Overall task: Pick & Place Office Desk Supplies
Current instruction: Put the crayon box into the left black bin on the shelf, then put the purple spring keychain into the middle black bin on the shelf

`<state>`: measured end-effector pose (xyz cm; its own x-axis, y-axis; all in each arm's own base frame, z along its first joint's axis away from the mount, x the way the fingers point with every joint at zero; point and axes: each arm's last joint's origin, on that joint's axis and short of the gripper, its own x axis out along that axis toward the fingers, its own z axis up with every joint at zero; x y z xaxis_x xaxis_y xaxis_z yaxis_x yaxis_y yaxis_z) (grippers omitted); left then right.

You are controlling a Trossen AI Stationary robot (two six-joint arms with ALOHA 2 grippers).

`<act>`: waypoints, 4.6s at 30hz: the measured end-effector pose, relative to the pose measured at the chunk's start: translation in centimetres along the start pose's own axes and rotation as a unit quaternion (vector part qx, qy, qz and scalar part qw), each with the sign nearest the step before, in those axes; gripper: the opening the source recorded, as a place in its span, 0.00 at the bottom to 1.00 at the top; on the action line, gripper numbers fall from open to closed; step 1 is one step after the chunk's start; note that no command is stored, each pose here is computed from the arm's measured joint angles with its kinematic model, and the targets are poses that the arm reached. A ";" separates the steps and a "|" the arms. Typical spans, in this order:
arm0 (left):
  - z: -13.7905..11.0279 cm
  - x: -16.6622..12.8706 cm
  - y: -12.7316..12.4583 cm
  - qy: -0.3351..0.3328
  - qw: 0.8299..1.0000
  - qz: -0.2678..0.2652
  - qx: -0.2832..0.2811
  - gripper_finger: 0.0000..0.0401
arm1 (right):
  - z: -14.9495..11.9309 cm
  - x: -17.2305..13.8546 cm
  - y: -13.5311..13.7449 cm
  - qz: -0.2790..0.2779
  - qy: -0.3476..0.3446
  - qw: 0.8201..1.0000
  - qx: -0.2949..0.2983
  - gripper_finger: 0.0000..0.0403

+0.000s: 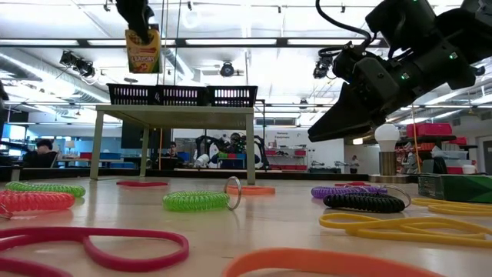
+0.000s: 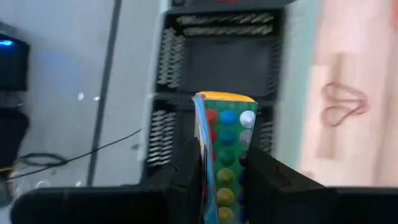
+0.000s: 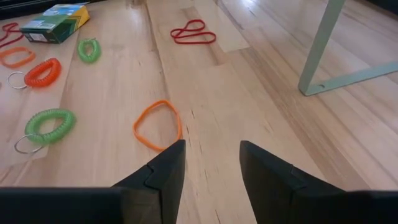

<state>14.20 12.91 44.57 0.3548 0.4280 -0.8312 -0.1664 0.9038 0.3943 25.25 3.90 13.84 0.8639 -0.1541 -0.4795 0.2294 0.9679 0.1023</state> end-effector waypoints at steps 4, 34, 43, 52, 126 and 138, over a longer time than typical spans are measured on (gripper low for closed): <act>-0.2 2.2 2.1 0.040 0.999 -0.005 0.008 0.21 | 0.0 0.0 0.0 0.000 0.000 1.000 0.000 0.40; -2.0 9.3 4.6 0.058 0.997 -0.056 0.014 0.21 | -0.1 0.0 0.0 0.001 0.004 1.000 -0.005 0.40; -2.0 9.6 4.6 0.054 0.997 -0.050 0.004 0.25 | -0.1 0.0 0.0 0.001 0.004 1.000 -0.005 0.40; -1.9 9.6 4.8 0.059 0.998 -0.034 -0.004 0.34 | -0.1 0.0 0.0 0.001 0.004 1.000 -0.005 0.40; -3.8 16.1 -26.2 -0.518 0.820 -0.121 -0.212 0.03 | 1.3 -1.0 3.0 -0.052 0.205 0.977 -0.031 0.20; -3.9 17.2 -26.8 -0.492 0.838 -0.119 -0.204 0.02 | 3.1 -1.7 3.2 0.014 0.308 0.950 -0.054 0.44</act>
<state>21.17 -3.94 18.20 0.9759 0.2087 -0.0630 -0.2130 0.9745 -0.0707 25.89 6.68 17.66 0.4358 -0.0149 -0.8999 0.1331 0.9899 0.0481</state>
